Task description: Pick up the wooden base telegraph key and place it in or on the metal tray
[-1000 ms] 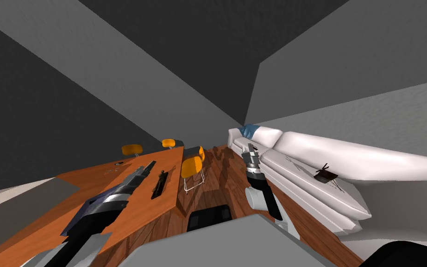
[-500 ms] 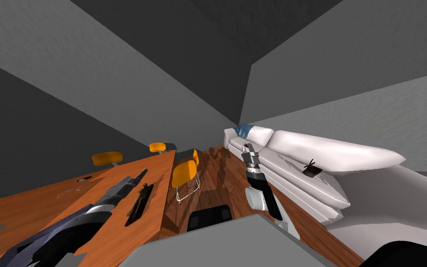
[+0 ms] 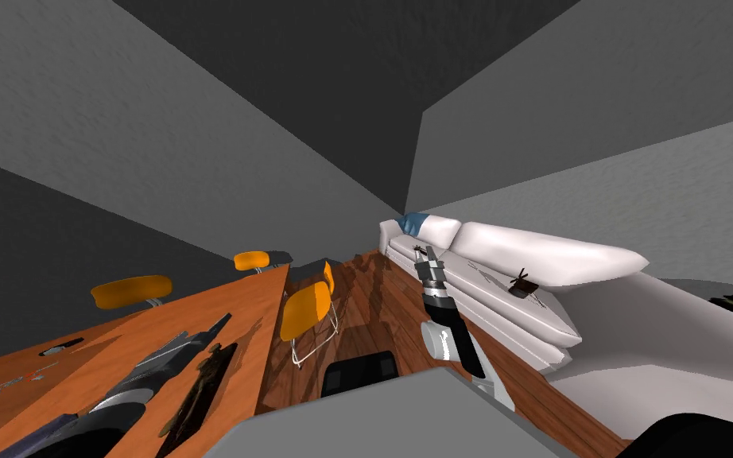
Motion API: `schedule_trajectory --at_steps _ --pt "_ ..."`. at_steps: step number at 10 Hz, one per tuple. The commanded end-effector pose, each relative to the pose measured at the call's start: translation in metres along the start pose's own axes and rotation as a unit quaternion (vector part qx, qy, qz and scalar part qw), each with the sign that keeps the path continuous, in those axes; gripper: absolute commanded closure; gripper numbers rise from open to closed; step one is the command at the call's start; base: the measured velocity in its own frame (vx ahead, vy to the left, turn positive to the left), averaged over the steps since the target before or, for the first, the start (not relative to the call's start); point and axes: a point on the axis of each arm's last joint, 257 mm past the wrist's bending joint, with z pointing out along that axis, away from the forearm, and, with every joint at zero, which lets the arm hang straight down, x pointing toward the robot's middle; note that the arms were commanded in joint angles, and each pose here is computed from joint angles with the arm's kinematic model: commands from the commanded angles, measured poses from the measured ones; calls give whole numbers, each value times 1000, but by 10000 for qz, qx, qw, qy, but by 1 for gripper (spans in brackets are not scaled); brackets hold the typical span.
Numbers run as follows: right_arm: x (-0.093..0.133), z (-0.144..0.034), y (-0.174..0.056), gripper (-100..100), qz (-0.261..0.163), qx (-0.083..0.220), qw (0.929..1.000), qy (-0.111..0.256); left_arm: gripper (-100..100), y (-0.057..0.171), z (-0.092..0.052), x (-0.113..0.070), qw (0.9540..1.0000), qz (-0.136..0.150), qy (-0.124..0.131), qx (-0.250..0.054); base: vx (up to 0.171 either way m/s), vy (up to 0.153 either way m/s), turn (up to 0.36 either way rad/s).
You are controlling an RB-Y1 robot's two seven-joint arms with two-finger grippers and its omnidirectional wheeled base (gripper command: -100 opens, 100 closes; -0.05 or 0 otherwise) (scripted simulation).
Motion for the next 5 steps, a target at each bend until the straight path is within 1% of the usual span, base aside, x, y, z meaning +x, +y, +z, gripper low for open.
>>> schedule_trajectory --at_steps 1,2,3,4,5 --pt "0 0 0 0 0 0 10000 0 -100 28 -12 24 9987 239 325 -301 131 -1 -133" --pt "0 0 0 0 0 0 10000 0 -100 28 -12 24 9987 239 325 -301 96 8 -39" --pt "0 0 0 0 -1 0 10000 0 -100 60 -33 56 9943 469 731 -621 135 18 -155" --pt "0 0 0 0 0 0 10000 0 -100 60 -33 56 9943 469 731 -621 124 19 -88" --pt "0 0 0 0 -1 0 10000 0 -100 75 -46 71 9911 564 935 -765 94 27 -52"
